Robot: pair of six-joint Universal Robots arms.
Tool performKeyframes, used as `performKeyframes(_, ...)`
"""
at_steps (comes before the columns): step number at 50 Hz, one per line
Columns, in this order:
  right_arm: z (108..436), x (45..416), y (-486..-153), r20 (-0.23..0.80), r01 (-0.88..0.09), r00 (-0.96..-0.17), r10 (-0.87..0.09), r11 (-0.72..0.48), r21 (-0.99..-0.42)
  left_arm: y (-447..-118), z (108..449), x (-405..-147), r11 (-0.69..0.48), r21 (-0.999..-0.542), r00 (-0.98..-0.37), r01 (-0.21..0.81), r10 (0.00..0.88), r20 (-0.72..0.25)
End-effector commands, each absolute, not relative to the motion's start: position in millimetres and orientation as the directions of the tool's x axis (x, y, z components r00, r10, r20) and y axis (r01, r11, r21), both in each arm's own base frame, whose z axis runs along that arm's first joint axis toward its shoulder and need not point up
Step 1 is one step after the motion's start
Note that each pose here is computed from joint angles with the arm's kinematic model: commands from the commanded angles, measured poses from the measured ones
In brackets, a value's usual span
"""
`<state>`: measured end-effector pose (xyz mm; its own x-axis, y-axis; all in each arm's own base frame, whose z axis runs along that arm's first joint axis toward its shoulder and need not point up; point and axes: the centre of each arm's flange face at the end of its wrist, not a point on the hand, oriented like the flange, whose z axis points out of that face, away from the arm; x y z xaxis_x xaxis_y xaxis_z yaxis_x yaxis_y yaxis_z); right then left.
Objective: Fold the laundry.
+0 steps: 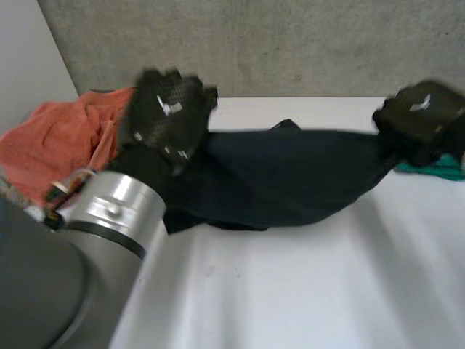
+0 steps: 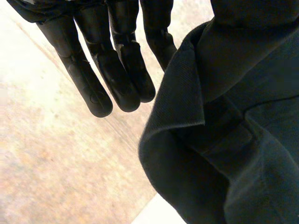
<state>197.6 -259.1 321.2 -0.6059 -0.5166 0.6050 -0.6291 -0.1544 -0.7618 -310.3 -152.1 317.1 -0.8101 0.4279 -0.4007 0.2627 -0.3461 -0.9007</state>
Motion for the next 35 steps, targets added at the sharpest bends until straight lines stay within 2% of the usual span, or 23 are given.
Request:
performKeyframes(1,348.8,196.9,-240.4,0.599,-0.632,-0.603,-0.527,-0.141,-0.762,-147.7,337.2,-306.0,-0.278,-0.919,-0.787,0.280,0.481,-0.386)
performKeyframes(3,337.7,203.7,-243.9,0.588,-0.643,-0.578,-0.566,-0.127,-0.755,-161.6,321.3,-312.0,-0.228,-0.927,-0.772,0.297,0.514,-0.374)
performKeyframes(5,314.7,223.2,-249.0,0.579,-0.673,-0.515,-0.632,-0.120,-0.730,-186.4,301.0,-315.7,-0.166,-0.933,-0.772,0.319,0.526,-0.357)
performKeyframes(10,269.2,235.4,-270.6,0.561,-0.744,-0.464,-0.685,-0.042,-0.666,-236.6,251.3,-326.1,-0.053,-0.920,-0.771,0.388,0.528,-0.356)
performKeyframes(13,245.5,239.2,-292.3,0.553,-0.760,-0.469,-0.688,-0.003,-0.649,-259.9,233.0,-339.2,-0.044,-0.913,-0.768,0.405,0.525,-0.366)
performKeyframes(15,240.3,244.2,-305.1,0.569,-0.754,-0.479,-0.669,-0.019,-0.657,-273.8,234.0,-345.4,-0.066,-0.916,-0.774,0.397,0.512,-0.372)
performKeyframes(16,241.4,252.2,-318.3,0.597,-0.734,-0.496,-0.631,-0.063,-0.676,-281.9,236.5,-347.2,-0.081,-0.916,-0.780,0.393,0.499,-0.378)
performKeyframes(19,261.9,261.6,-342.3,0.650,-0.679,-0.555,-0.519,-0.168,-0.714,-317.4,273.9,-351.8,-0.214,-0.912,-0.814,0.350,0.412,-0.409)
performKeyframes(20,286.0,266.7,-357.0,0.669,-0.626,-0.611,-0.423,-0.259,-0.735,-322.6,286.7,-352.6,-0.253,-0.908,-0.823,0.335,0.389,-0.413)
performKeyframes(21,299.6,269.1,-363.1,0.671,-0.595,-0.640,-0.374,-0.311,-0.741,-331.7,326.3,-355.9,-0.377,-0.879,-0.849,0.290,0.322,-0.418)
performKeyframes(23,327.7,272.7,-372.4,0.662,-0.532,-0.697,-0.275,-0.420,-0.735,-335.8,363.7,-356.9,-0.492,-0.838,-0.878,0.237,0.261,-0.401)
performKeyframes(24,357.5,272.8,-377.9,0.629,-0.468,-0.756,-0.180,-0.524,-0.712,-337.0,382.4,-356.0,-0.547,-0.811,-0.894,0.208,0.229,-0.384)
performKeyframes(25,371.6,272.2,-377.4,0.608,-0.438,-0.780,-0.145,-0.568,-0.697,-334.8,413.7,-355.5,-0.640,-0.753,-0.919,0.154,0.187,-0.346)
performKeyframes(28,411.0,268.5,-369.5,0.544,-0.364,-0.836,-0.067,-0.675,-0.642,-329.1,443.2,-352.1,-0.718,-0.688,-0.939,0.104,0.158,-0.307)
performKeyframes(29,415.1,268.2,-366.3,0.538,-0.355,-0.840,-0.070,-0.679,-0.643,-326.5,446.3,-354.0,-0.732,-0.675,-0.938,0.091,0.164,-0.304)
performKeyframes(31,415.7,267.8,-362.9,0.541,-0.354,-0.837,-0.084,-0.671,-0.651,-324.9,441.9,-356.7,-0.722,-0.685,-0.933,0.094,0.176,-0.313)
performKeyframes(35,402.1,266.2,-354.8,0.563,-0.375,-0.811,-0.161,-0.595,-0.710,-317.5,417.3,-356.7,-0.625,-0.769,-0.907,0.132,0.238,-0.348)
